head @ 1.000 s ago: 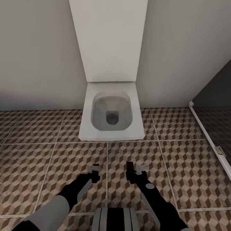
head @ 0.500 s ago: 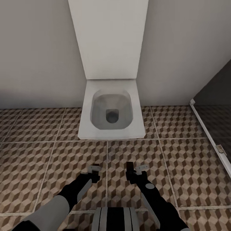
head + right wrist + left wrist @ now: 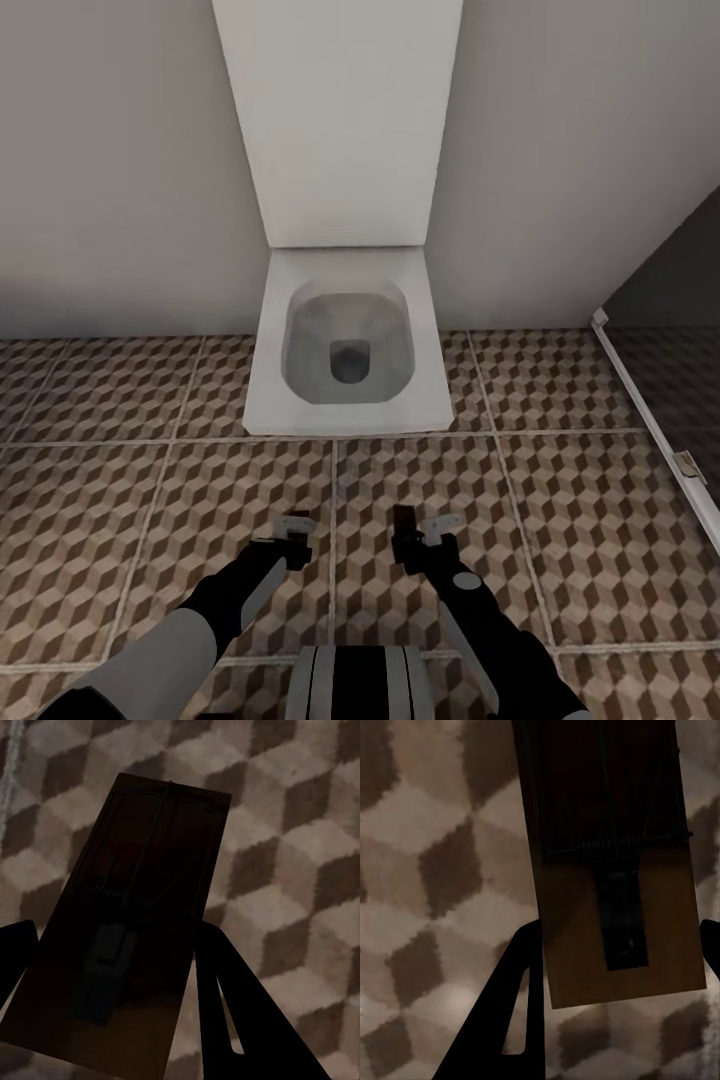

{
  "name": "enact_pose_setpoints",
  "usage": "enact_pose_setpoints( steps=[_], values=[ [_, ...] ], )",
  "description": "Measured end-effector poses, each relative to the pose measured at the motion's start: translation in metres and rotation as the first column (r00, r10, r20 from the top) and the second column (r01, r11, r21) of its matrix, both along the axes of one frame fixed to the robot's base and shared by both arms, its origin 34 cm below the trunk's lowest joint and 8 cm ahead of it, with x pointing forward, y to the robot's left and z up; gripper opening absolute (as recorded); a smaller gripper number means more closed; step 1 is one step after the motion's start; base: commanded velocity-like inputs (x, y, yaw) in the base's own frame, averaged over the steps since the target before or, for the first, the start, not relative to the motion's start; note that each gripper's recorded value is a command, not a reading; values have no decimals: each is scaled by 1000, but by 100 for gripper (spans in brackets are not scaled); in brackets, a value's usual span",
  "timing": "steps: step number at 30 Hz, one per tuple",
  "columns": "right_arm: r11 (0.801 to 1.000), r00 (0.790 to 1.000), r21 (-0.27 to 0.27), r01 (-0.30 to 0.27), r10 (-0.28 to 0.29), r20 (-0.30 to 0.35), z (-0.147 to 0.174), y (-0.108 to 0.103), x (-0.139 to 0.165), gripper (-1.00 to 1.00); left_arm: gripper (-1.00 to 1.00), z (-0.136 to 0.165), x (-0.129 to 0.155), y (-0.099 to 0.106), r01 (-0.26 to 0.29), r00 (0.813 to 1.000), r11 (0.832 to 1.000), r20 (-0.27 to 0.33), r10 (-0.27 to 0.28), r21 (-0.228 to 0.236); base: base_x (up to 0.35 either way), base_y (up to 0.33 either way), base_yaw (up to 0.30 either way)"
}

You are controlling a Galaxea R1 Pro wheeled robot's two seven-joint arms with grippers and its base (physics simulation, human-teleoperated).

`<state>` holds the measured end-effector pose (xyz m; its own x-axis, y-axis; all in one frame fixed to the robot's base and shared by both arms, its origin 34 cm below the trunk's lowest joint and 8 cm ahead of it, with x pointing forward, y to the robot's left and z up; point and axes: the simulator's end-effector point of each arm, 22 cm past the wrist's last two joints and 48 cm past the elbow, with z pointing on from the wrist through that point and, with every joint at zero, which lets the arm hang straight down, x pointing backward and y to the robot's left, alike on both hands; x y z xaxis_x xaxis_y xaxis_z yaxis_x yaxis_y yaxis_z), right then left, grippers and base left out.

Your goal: Take the four mousetraps from the cabinet in the bathroom and place them on the bathroom floor. Make sure all four end up on the same floor surface, and ensure that at least two of them are either under or directly next to the same bathroom sink.

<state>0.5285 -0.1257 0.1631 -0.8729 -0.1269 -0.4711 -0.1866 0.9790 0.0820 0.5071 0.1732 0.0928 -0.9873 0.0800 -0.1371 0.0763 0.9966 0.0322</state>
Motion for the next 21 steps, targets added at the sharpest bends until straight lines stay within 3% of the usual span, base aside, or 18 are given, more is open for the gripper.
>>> enact_pose_setpoints(
  steps=[3, 7, 10, 21],
  values=[
    [1000, 1000, 0, -12, 12, -5, -2, 3, -3, -100, -100, 2, 9, -1, -7, 999, 1000, 37, 7, -4, 0, 0, 0],
    [1000, 1000, 2, -25, 25, -8, -2, 7, -6, -100, -100, 6, 30, 0, -31, 989, 999, 144, 33, -16, 0, 0, 0],
    [1000, 1000, 2, -27, 27, -9, -2, 8, -7, -100, -100, 8, 38, 5, -42, 981, 999, 190, 45, -17, 0, 0, 0],
    [1000, 1000, 1, -28, 28, -7, -2, 7, -6, -100, -100, 5, 35, 12, -39, 979, 999, 201, 39, -5, 0, 0, 0]
  ],
)
